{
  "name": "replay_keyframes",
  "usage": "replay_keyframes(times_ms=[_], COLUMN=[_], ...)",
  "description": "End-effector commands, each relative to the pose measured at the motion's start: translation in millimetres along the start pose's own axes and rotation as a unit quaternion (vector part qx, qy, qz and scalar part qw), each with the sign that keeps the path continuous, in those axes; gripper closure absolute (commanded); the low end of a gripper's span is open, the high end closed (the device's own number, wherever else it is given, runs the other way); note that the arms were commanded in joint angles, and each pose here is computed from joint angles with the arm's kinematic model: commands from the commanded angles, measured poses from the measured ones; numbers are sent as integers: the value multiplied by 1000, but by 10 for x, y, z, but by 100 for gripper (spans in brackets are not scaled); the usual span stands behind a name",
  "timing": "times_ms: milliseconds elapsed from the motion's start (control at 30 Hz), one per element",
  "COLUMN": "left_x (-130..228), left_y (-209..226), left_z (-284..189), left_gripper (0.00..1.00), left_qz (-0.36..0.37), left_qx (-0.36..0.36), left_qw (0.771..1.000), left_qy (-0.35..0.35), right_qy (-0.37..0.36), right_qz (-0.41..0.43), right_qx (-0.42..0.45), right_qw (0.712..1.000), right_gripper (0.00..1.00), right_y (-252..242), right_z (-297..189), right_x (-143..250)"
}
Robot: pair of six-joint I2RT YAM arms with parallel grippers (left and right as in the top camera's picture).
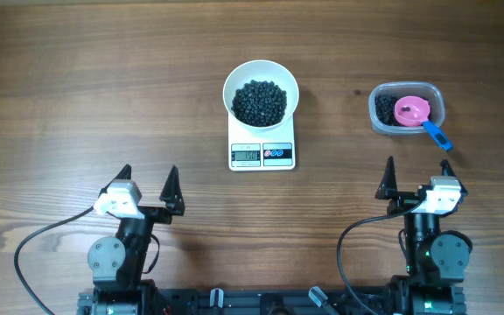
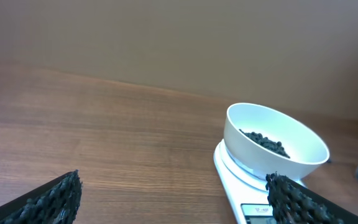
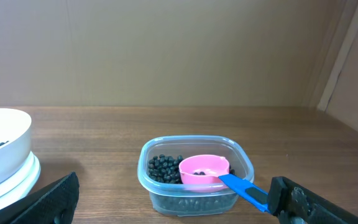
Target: Scoop item into bowl and weigh 150g on scale
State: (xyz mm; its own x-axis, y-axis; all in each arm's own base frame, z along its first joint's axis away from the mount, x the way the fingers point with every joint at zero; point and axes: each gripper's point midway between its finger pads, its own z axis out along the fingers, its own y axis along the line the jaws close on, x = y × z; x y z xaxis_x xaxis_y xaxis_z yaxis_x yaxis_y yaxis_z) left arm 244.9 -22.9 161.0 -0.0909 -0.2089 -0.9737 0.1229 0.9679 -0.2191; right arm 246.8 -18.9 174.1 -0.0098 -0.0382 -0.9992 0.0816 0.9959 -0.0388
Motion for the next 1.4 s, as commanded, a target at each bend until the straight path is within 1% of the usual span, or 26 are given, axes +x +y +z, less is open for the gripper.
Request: replay_keyframes(times_ms=[0, 267, 533, 1033, 1233, 1367], left_x=[16, 21, 9, 11, 11, 12], left_y=[31, 30, 188, 188, 185, 184], left_z=[-2, -2, -12, -12, -12, -12], left_gripper=[0, 0, 0, 0, 0, 0], left_qz=[52, 61, 60, 61, 103, 103], left_qx=[-9, -9, -55, -55, -55, -54], left_qw=[999, 998, 997, 997, 993, 993], left_qy=[0, 1, -2, -1, 1, 1], right_qy=[-7, -7, -7, -7, -7, -7], right_qz=[7, 7, 7, 7, 7, 7], right_qx=[-10, -10, -11, -11, -10, -10], right_qw=[1000, 1000, 1000, 1000, 1000, 1000], right_gripper=[0, 0, 0, 0, 0, 1], right_y=[39, 39, 39, 39, 39, 39], right_z=[-8, -8, -8, -8, -8, -8], right_x=[-25, -25, -25, -25, -25, -25])
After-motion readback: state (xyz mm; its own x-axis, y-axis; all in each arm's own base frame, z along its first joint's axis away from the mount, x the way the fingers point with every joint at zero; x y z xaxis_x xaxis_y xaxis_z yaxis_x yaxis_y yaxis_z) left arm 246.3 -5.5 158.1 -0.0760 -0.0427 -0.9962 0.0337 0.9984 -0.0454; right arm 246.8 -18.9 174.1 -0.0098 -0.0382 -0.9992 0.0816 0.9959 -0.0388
